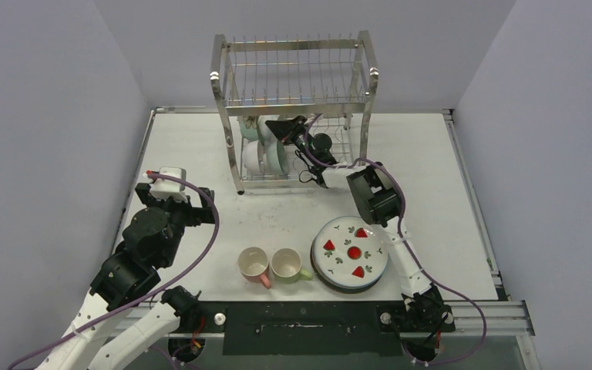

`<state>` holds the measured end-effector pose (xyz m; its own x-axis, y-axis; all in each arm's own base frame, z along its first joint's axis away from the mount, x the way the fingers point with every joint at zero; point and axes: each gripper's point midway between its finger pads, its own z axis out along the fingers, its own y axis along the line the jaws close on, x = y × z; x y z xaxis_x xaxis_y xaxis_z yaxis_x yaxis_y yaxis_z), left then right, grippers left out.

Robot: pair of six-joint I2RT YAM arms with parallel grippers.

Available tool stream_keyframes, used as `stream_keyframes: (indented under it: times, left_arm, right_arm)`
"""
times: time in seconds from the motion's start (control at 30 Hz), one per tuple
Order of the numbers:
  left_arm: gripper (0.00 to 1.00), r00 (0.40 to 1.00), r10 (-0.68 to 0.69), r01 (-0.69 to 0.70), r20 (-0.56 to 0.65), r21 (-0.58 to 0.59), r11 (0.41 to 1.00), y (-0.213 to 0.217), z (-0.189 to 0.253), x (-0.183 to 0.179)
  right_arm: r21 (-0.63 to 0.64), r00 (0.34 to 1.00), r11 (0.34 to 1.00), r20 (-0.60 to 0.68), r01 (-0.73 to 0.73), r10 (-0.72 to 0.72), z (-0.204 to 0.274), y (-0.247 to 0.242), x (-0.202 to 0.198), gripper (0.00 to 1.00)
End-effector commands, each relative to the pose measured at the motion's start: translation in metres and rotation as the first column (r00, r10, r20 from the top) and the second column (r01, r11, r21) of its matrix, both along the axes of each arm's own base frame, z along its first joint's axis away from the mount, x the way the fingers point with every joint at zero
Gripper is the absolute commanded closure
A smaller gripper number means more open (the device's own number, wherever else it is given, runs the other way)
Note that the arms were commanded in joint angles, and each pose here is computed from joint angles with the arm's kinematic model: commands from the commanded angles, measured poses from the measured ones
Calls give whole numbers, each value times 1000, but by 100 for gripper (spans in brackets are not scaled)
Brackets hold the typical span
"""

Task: Load the mixed dishes into the dish rack
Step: Insert the bowl into the dish rack.

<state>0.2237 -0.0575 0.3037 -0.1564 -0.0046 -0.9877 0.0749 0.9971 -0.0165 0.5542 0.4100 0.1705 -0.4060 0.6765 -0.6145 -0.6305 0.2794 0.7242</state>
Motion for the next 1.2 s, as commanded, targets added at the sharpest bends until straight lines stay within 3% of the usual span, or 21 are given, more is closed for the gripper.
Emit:
stream_keyframes:
  times: [0.0, 0.37, 0.67, 0.83, 0.9, 1.03, 1.17]
  left_arm:
    - [3, 999, -12, 13, 39, -17, 1000, -4, 11, 2]
    - [3, 999, -16, 17, 34, -15, 1000, -5, 10, 3]
    - [3, 999, -18, 18, 28, -11, 1000, -6, 9, 4]
    - [3, 999, -15, 16, 29, -11, 1000, -5, 9, 4]
    - [3, 999, -16, 16, 28, -10, 1000, -6, 9, 4]
    - [3, 999, -15, 15, 28, -10, 1000, -5, 9, 4]
    - [3, 999, -16, 16, 28, -10, 1000, -6, 9, 4]
  right_arm:
    - [35, 994, 999, 105, 31, -35, 37, -13, -3, 100]
    - [-45, 997, 997, 39, 69, -67, 13, -22, -1, 100]
    - [-76, 994, 992, 54, 96, -92, 26, -28, -3, 97]
    - [-91, 995, 992, 46, 92, -88, 29, -26, -5, 83]
    - [-101, 995, 991, 39, 90, -87, 26, -25, -5, 82]
    - [-103, 996, 991, 37, 86, -82, 25, -22, -4, 84]
    - [-92, 996, 993, 54, 75, -70, 32, -17, 0, 99]
